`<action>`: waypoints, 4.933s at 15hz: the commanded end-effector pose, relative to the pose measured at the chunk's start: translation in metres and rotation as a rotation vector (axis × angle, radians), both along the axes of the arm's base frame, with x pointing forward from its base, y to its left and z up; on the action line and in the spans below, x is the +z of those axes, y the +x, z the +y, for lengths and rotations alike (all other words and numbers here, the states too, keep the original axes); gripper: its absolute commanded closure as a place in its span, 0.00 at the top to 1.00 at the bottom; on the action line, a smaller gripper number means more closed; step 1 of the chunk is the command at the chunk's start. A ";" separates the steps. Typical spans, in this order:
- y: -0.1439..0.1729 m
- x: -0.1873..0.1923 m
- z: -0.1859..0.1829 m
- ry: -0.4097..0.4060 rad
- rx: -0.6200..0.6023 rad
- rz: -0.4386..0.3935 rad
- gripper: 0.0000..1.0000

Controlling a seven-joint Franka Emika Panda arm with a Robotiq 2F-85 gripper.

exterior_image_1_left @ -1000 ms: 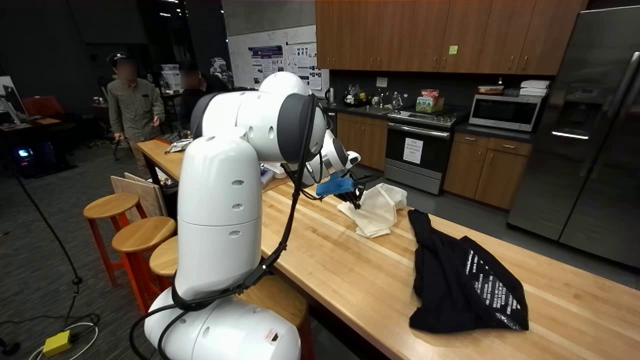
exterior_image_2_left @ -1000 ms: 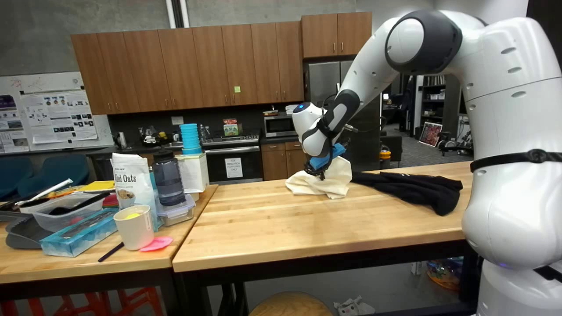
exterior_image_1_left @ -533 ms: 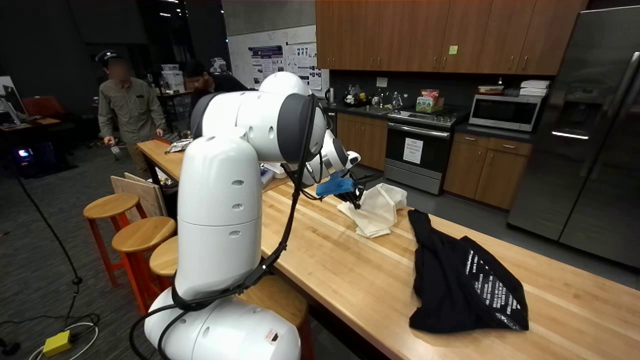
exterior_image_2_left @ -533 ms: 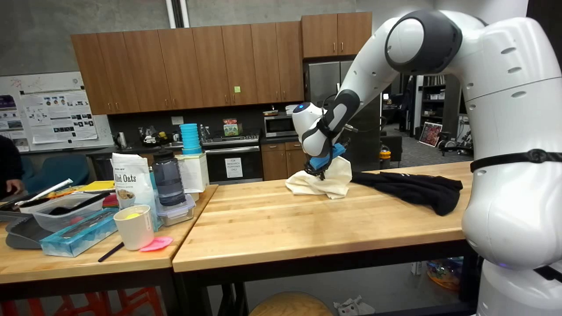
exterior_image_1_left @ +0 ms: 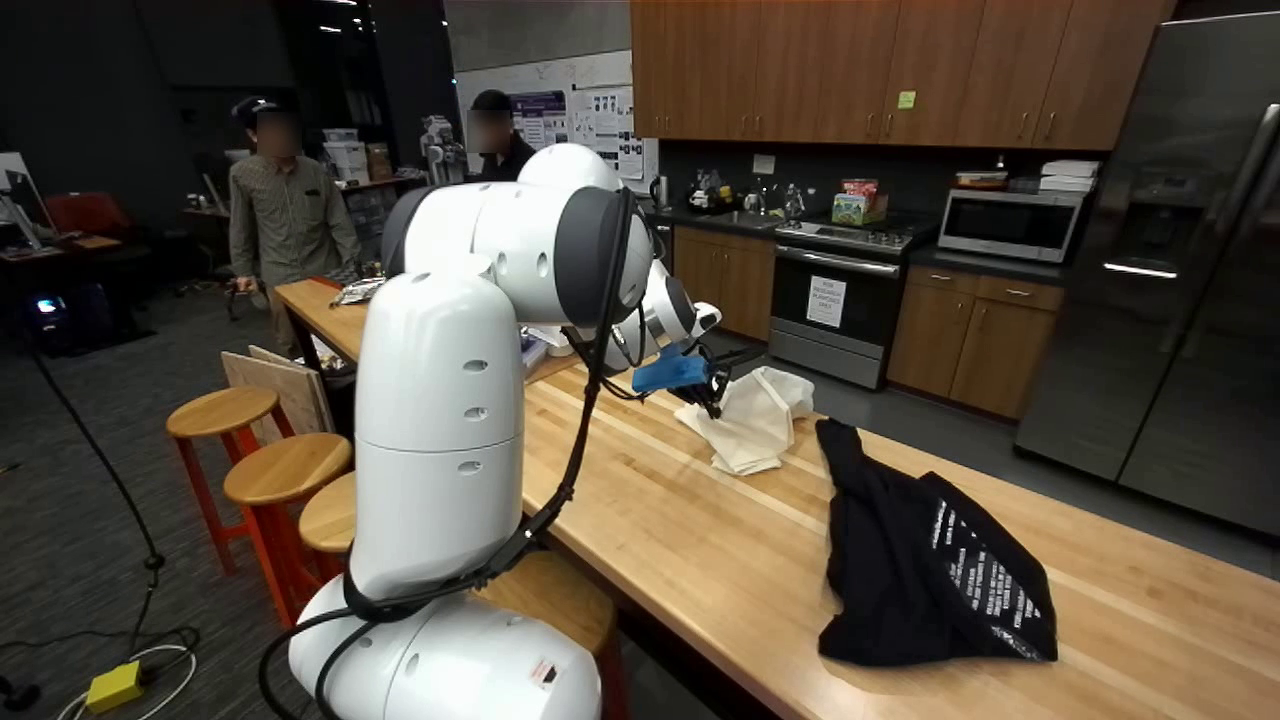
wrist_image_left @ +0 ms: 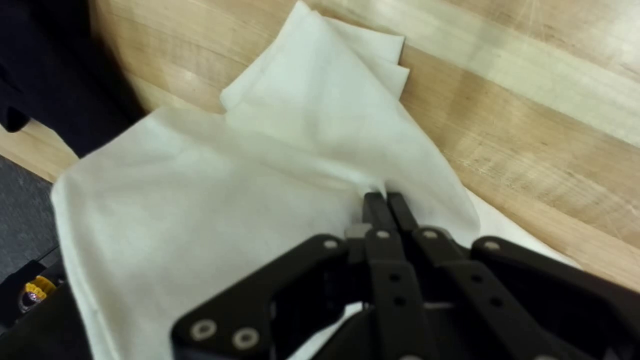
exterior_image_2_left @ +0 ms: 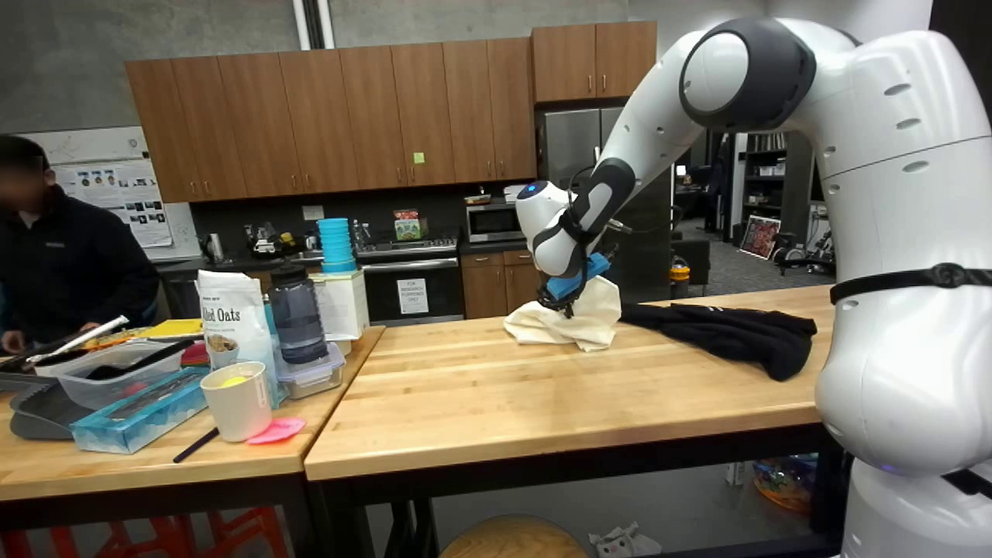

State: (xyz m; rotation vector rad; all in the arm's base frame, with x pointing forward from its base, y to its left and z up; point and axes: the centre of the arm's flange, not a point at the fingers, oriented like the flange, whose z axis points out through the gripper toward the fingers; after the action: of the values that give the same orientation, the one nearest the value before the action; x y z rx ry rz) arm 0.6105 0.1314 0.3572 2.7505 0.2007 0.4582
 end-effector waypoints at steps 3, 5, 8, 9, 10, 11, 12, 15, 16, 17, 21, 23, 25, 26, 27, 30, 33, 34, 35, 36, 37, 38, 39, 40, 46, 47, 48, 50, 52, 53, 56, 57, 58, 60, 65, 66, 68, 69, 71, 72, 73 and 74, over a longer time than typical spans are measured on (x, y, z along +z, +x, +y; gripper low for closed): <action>0.000 0.000 0.000 0.000 0.000 0.000 0.00; 0.000 0.000 0.000 0.000 0.000 0.000 0.00; 0.000 0.000 0.000 0.000 0.000 0.000 0.00; 0.000 0.000 0.000 0.000 0.000 0.000 0.00; 0.000 0.000 0.000 0.000 0.000 0.000 0.00; 0.000 0.000 0.000 0.000 0.000 0.000 0.00; 0.000 0.000 0.000 0.000 0.000 0.000 0.00; 0.000 0.000 0.000 0.000 0.000 0.000 0.00; 0.000 0.000 0.000 0.000 0.000 0.000 0.00; 0.000 0.000 0.000 0.000 0.000 0.000 0.00; 0.000 0.000 0.000 0.000 0.000 0.000 0.00; 0.000 0.000 0.000 0.000 0.000 0.000 0.00; 0.000 0.000 0.000 0.000 0.000 0.000 0.00; 0.000 0.000 0.000 0.000 0.000 0.000 0.00; 0.000 0.000 0.000 0.000 0.000 0.000 0.00; 0.000 0.000 0.000 0.000 0.000 0.000 0.00; 0.000 0.000 0.000 0.000 0.000 0.000 0.00; 0.000 0.000 0.000 0.000 0.000 0.000 0.00; 0.000 0.000 0.000 0.000 0.000 0.000 0.00; 0.000 0.000 0.000 0.000 0.000 0.000 0.00; 0.000 0.000 0.000 0.000 0.000 0.000 0.00; 0.000 0.000 0.000 0.000 0.000 0.000 0.00; 0.000 0.000 0.000 0.000 0.000 0.000 0.00; 0.000 0.000 0.000 0.000 0.000 0.000 0.00; 0.000 -0.001 0.000 -0.003 0.002 -0.001 0.00; 0.000 -0.001 0.001 -0.010 -0.002 -0.007 0.00; 0.000 -0.003 0.000 -0.024 -0.010 -0.018 0.00; 0.001 -0.006 -0.004 -0.050 -0.033 -0.030 0.00; 0.003 -0.011 -0.016 -0.064 -0.067 -0.033 0.00; 0.004 -0.012 -0.024 -0.062 -0.083 -0.032 0.00; 0.005 -0.002 -0.038 -0.079 -0.125 -0.073 0.00; 0.005 0.004 -0.035 -0.104 -0.121 -0.101 0.00; 0.004 0.008 -0.030 -0.127 -0.110 -0.123 0.00; 0.001 0.015 -0.007 -0.181 -0.055 -0.174 0.00; -0.019 0.004 0.073 -0.281 0.133 -0.247 0.00; -0.024 0.003 0.086 -0.293 0.157 -0.251 0.00; -0.029 0.000 0.099 -0.306 0.186 -0.255 0.00; -0.031 -0.002 0.102 -0.310 0.191 -0.257 0.00; -0.032 -0.002 0.096 -0.307 0.186 -0.257 0.00; -0.032 -0.001 0.089 -0.304 0.174 -0.257 0.00; -0.030 -0.001 0.082 -0.299 0.160 -0.255 0.00; -0.028 0.000 0.073 -0.294 0.140 -0.253 0.00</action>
State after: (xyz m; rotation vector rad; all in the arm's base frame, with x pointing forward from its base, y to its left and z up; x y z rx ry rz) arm 0.5834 0.2290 0.3528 2.3787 0.4162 0.7329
